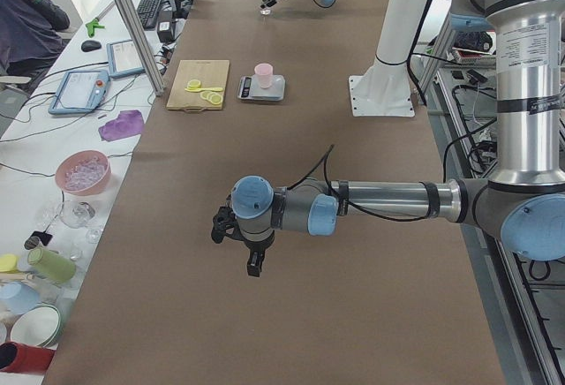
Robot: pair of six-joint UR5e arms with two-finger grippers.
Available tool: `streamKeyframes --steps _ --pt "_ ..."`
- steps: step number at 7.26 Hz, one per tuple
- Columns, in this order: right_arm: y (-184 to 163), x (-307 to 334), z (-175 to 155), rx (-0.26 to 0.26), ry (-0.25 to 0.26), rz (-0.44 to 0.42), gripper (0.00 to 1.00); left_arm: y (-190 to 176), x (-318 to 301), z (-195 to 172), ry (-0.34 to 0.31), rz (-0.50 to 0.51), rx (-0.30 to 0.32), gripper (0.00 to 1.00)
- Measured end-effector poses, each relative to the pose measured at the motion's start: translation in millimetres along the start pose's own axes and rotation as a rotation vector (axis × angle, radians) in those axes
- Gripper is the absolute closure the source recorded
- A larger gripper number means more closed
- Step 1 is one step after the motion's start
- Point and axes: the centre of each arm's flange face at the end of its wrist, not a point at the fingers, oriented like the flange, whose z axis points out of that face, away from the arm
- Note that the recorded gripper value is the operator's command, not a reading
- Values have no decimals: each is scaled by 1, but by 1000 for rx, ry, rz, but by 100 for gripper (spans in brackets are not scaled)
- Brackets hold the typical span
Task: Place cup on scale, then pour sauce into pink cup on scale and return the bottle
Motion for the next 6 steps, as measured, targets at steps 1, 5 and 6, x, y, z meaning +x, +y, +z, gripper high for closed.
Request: streamKeyframes --steps 1,5,6 --pt "2 1 1 -4 2 -3 1 0 0 0 0 0 0 2" --pt "7 0 2 -13 2 -8 0 0 0 0 0 -1 0 2" --pt "8 0 2 -15 0 -9 0 0 0 0 0 -2 0 2"
